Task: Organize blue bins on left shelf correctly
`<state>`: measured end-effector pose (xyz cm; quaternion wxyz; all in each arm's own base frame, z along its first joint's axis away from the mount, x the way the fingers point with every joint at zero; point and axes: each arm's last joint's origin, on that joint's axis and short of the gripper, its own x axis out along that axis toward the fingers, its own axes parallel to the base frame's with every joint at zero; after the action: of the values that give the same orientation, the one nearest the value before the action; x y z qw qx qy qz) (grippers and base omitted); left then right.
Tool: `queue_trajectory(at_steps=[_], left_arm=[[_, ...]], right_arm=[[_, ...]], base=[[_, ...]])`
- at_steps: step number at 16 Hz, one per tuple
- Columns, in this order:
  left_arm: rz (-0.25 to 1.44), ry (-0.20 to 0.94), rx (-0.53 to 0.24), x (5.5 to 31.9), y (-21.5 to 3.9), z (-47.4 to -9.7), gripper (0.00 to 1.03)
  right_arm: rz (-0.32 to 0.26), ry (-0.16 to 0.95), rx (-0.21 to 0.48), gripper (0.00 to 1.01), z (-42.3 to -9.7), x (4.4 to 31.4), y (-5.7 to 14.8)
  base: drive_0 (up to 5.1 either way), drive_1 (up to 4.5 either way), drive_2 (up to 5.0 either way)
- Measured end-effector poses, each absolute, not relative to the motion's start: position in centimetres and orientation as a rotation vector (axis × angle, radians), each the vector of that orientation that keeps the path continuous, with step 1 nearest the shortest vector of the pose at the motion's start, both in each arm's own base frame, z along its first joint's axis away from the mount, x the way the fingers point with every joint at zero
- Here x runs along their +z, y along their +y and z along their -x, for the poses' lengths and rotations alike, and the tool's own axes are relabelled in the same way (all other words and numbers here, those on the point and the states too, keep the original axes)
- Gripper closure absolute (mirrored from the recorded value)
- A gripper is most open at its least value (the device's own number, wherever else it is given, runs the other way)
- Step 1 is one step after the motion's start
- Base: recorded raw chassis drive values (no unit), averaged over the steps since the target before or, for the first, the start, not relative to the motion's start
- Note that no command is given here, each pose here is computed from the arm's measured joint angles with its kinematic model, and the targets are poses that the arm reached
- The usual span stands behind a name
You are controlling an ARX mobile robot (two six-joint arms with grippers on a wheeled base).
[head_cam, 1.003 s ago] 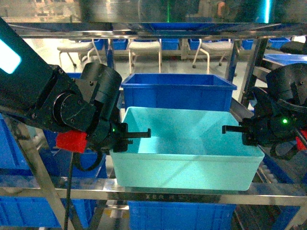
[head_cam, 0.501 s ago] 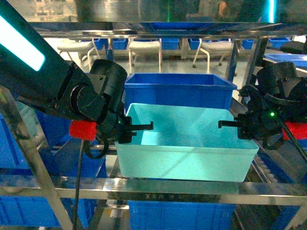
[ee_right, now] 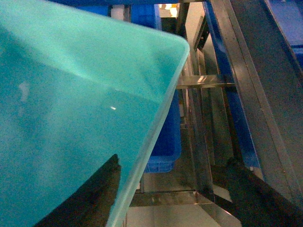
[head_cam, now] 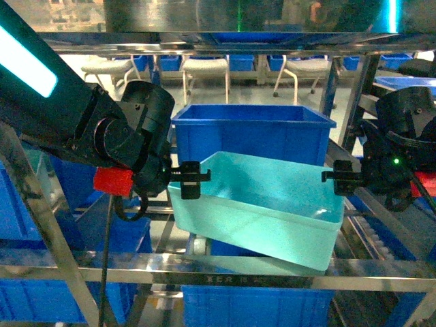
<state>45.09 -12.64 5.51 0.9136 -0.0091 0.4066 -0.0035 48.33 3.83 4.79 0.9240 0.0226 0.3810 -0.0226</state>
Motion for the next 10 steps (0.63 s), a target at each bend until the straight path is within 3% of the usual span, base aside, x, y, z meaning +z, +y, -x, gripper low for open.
queue_trajectory(at_steps=[3, 4, 6, 7, 8, 10], left_arm=[[0.020, 0.825, -0.008, 5.6, -12.7, -45.1, 0.04], [0.014, 0.793, -0.003, 5.7, -12.7, -45.0, 0.04], [0.013, 0.763, -0.002, 6.7, -12.5, -43.3, 0.05], [0.032, 0.732, -0.013, 8.7, -12.5, -41.9, 0.05], [0.051, 0.686, -0.053, 11.0, -12.5, -37.9, 0.05], [0.062, 0.713, -0.038, 11.6, -11.5, -34.6, 0.05]], right_arm=[[-0.047, 0.773, -0.042, 0.13, -48.4, 4.9, 3.9], [-0.051, 0.735, -0.025, 0.04, -48.5, 5.0, 4.0], [-0.068, 0.657, 0.030, 0.04, -47.9, 5.7, 4.2], [-0.073, 0.603, 0.065, 0.03, -46.8, 7.0, 4.7], [-0.083, 0.528, 0.128, 0.03, -42.8, 9.4, 5.5], [-0.113, 0.576, 0.126, 0.03, -39.2, 9.3, 5.3]], base=[[0.0, 0.00, 0.0], [0.0, 0.00, 0.0], [0.0, 0.00, 0.0], [0.0, 0.00, 0.0], [0.0, 0.00, 0.0], [0.0, 0.00, 0.0]])
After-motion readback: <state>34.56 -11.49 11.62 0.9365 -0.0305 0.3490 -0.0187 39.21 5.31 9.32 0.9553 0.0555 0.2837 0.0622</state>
